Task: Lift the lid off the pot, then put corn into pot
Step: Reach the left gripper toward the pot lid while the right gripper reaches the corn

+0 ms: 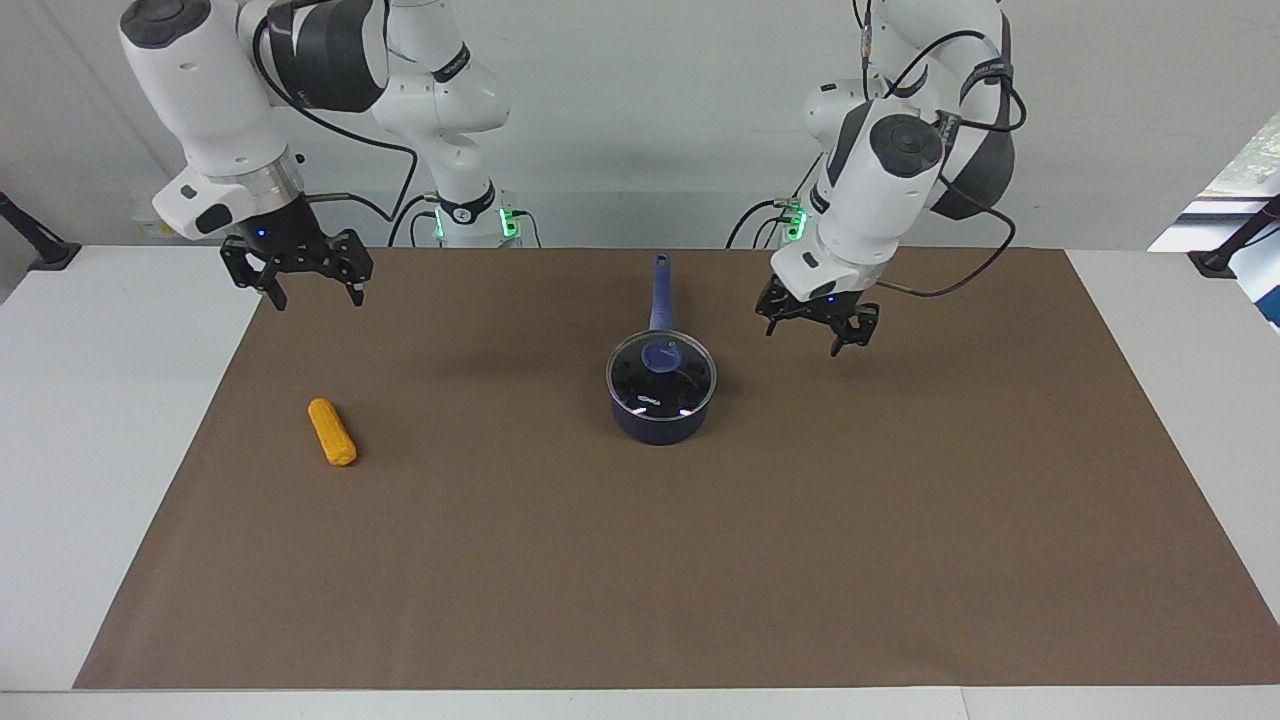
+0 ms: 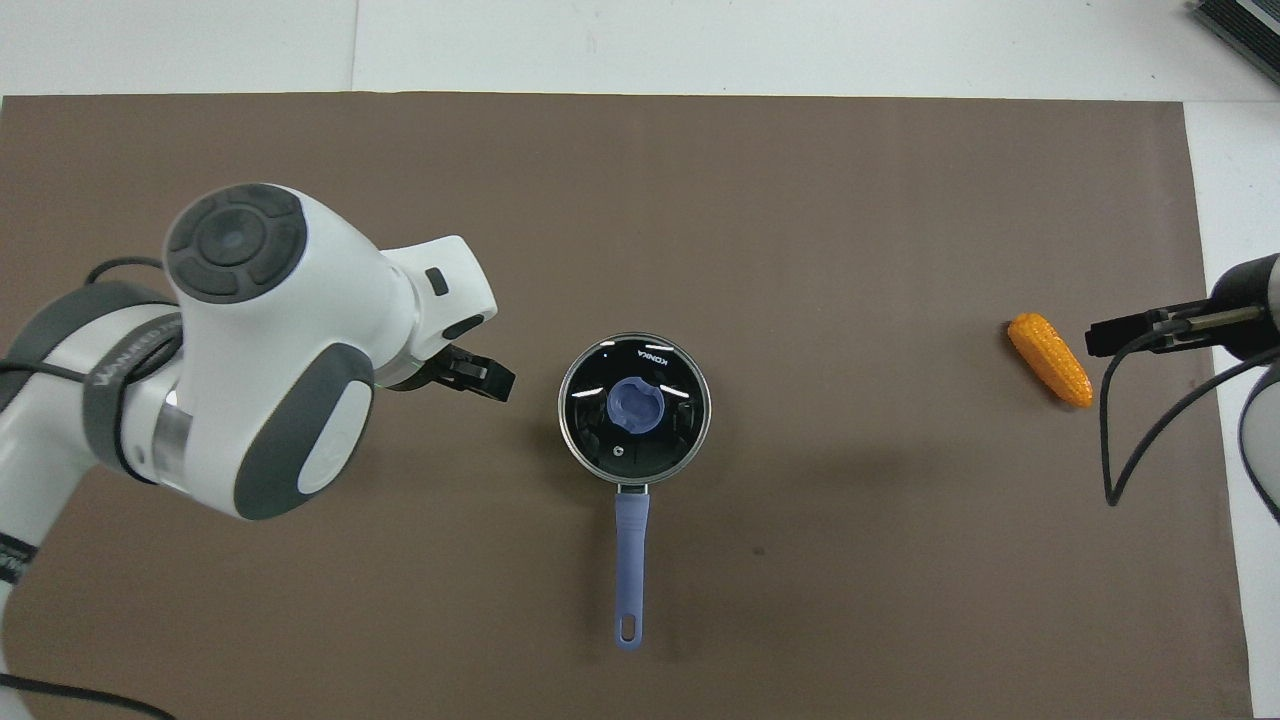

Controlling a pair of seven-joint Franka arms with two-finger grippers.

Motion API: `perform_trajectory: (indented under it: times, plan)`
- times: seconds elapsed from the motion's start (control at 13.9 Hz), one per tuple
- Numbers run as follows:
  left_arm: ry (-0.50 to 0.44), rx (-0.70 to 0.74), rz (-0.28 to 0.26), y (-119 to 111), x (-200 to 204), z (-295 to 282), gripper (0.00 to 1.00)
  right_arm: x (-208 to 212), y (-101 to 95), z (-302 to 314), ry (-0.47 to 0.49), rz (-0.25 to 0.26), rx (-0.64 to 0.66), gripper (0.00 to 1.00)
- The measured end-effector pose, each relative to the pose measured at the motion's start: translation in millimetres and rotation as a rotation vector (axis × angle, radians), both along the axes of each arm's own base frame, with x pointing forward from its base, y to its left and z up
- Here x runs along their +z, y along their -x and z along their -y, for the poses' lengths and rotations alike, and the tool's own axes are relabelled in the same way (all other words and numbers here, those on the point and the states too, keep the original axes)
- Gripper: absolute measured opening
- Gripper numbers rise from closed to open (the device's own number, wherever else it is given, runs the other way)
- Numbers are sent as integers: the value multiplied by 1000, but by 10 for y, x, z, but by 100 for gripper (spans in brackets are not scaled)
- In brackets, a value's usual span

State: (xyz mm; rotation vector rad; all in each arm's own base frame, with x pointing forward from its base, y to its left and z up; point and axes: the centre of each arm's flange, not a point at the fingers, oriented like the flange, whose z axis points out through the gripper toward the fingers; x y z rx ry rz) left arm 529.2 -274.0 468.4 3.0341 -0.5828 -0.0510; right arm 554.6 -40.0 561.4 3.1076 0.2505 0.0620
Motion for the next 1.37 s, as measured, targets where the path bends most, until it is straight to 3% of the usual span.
perform_trajectory:
  times: [0.22,0.57,0.86,1.37]
  plan:
    - [-36,52,36,145,-262,532,100,-373,-160,115,16,10,165,100]
    - [-61,169,84,379,-391,1200,100,-1585,-579,450,52,-10,386,100]
    - [-31,220,81,371,-371,1482,100,-2111,-512,761,22,-27,490,100]
    - [-46,243,95,411,-505,1647,100,-2633,-431,878,-8,-50,516,100]
